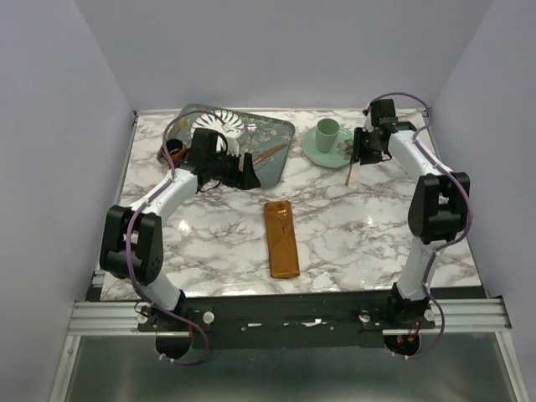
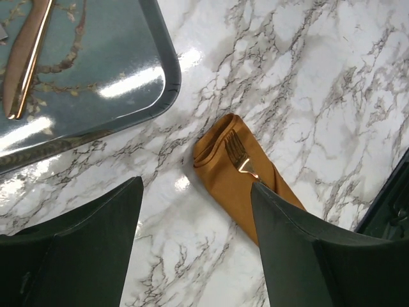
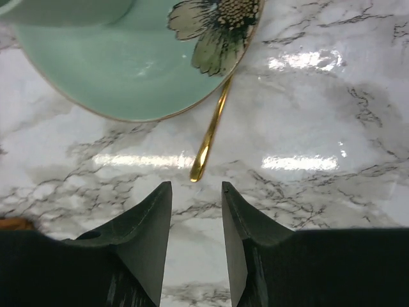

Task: Fold the napkin into a case and place the utensils inside
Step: Pick up the spoon from the corner of the board.

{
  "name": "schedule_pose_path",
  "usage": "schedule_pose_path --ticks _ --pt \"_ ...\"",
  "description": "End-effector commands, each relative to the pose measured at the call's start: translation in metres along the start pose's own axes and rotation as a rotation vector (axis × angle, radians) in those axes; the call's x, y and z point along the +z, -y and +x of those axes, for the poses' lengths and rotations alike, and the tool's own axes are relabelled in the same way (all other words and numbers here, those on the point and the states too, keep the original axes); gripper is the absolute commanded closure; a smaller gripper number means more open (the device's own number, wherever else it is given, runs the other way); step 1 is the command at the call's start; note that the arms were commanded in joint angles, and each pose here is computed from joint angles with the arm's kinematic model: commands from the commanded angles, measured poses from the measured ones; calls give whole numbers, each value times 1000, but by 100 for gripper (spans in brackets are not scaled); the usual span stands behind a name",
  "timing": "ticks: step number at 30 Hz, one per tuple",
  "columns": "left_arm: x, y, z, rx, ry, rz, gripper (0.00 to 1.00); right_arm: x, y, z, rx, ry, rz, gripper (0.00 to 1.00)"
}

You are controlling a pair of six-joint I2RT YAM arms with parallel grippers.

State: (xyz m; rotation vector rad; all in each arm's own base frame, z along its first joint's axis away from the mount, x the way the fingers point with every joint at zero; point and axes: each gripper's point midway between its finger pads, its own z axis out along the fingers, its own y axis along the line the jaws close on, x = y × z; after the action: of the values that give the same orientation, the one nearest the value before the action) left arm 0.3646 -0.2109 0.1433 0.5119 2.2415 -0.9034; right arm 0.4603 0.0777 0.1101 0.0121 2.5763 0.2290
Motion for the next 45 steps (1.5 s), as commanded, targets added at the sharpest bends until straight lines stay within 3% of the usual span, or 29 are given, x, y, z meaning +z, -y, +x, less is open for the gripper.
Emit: schedule_pose_path --ticks 1,15,39,45 --pt "-3 -20 -5 1 -18 -64 21 35 26 -1 -15 -46 105 56" --pt "-5 -44 -3 -56 -32 -108 21 82 39 -3 0 -76 148 57" --pt "0 -58 -14 -76 -45 -123 21 95 41 -18 -110 -78 184 62" --pt "-1 -62 -13 -82 -46 -129 21 102 42 -19 -140 -99 157 58"
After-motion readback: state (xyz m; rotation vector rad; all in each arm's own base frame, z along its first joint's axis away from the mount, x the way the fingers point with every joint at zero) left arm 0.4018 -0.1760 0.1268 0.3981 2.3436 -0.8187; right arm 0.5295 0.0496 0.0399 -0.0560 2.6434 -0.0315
